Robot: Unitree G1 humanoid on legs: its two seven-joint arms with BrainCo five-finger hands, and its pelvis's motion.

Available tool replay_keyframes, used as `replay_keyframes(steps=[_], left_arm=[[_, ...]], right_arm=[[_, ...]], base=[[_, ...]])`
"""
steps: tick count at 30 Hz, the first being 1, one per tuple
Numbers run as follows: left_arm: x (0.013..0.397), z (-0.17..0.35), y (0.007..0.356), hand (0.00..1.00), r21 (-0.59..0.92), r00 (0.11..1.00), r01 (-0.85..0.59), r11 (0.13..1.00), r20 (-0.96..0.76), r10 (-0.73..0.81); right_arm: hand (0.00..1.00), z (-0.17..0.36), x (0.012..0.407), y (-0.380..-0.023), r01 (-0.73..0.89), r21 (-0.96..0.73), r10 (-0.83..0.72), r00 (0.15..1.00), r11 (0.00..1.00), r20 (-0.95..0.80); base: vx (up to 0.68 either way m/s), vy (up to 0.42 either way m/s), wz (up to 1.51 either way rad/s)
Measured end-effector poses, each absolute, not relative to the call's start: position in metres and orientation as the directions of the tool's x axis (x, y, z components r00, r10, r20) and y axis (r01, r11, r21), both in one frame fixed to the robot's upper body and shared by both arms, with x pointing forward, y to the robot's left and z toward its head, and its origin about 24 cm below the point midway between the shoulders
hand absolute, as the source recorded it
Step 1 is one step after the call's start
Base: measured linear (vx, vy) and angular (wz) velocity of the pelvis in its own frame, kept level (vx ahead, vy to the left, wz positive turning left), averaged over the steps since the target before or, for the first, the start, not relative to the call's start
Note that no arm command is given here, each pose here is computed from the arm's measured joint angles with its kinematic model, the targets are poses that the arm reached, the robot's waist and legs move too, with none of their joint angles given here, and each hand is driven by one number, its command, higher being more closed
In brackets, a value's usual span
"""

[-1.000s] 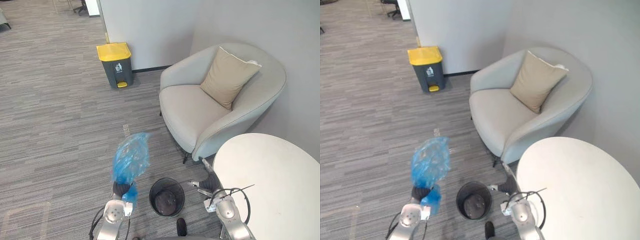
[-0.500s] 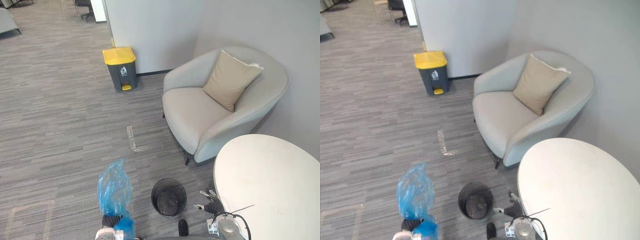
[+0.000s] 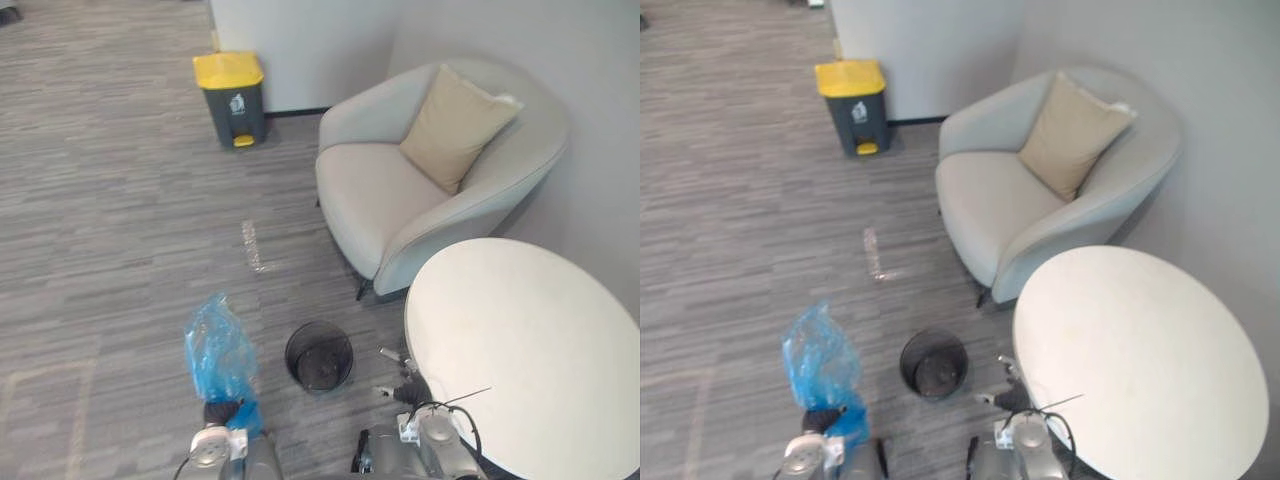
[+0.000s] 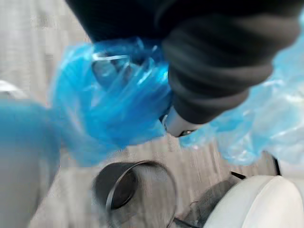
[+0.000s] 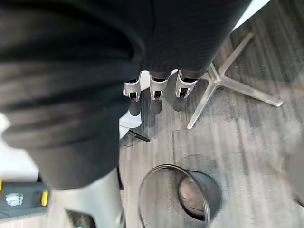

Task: Gather rubbish on tea table into small bin, then transfer packed bag to large trash can.

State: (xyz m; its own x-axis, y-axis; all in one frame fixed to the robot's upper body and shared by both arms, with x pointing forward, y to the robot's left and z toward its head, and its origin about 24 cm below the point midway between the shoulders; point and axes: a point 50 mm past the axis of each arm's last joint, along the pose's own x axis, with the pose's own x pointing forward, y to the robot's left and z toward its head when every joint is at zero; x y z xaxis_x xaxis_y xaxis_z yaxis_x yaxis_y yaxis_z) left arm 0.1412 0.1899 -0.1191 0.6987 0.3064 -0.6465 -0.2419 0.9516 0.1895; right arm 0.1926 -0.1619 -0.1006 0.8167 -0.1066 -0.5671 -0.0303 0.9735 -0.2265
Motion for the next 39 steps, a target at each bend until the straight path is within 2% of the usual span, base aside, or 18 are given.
replay_keyframes(steps=[3, 13, 14, 22, 29, 34, 39], left_arm=[[0.155, -0.115, 0.180, 1.00, 0.171, 0.729, -0.212, 0.962, -0.628, 0.272], [0.153, -0.119, 0.170, 1.00, 0.170, 0.730, -0.152, 0.974, -0.645, 0.227], [0.155, -0.119, 0.173, 1.00, 0.190, 0.731, -0.123, 0.974, -0.646, 0.219], [0.143, -0.123, 0.196, 1.00, 0.259, 0.702, -0.117, 0.959, -0.661, 0.264], [0.131, -0.126, 0.202, 1.00, 0.279, 0.681, -0.107, 0.954, -0.679, 0.275], [0.138, -0.121, 0.211, 1.00, 0.304, 0.697, -0.102, 0.947, -0.657, 0.286], [0.156, -0.119, 0.201, 1.00, 0.275, 0.717, -0.102, 0.956, -0.646, 0.262]], right_arm=[[0.00, -0.093, 0.206, -0.166, -0.051, -0.267, -0.104, 0.838, 0.962, -0.535], [0.00, -0.096, 0.202, -0.181, 0.016, -0.295, -0.182, 0.818, 0.955, -0.545], [0.00, -0.105, 0.195, -0.179, 0.010, -0.282, -0.180, 0.789, 0.959, -0.587], [0.00, -0.112, 0.189, -0.176, 0.005, -0.272, -0.179, 0.766, 0.962, -0.618], [0.00, -0.121, 0.173, -0.178, 0.001, -0.274, -0.189, 0.725, 0.962, -0.662], [0.00, -0.124, 0.169, -0.174, -0.002, -0.260, -0.181, 0.715, 0.966, -0.676], [0.00, -0.123, 0.169, -0.193, 0.033, -0.295, -0.233, 0.700, 0.955, -0.675]], base=[[-0.26, -0.187, 0.35], [-0.25, 0.027, 0.70], [-0.31, 0.506, 1.54], [-0.06, 0.163, 0.43], [0.13, 0.063, 0.47], [0.31, 0.008, 0.38], [0.54, -0.087, 0.33]])
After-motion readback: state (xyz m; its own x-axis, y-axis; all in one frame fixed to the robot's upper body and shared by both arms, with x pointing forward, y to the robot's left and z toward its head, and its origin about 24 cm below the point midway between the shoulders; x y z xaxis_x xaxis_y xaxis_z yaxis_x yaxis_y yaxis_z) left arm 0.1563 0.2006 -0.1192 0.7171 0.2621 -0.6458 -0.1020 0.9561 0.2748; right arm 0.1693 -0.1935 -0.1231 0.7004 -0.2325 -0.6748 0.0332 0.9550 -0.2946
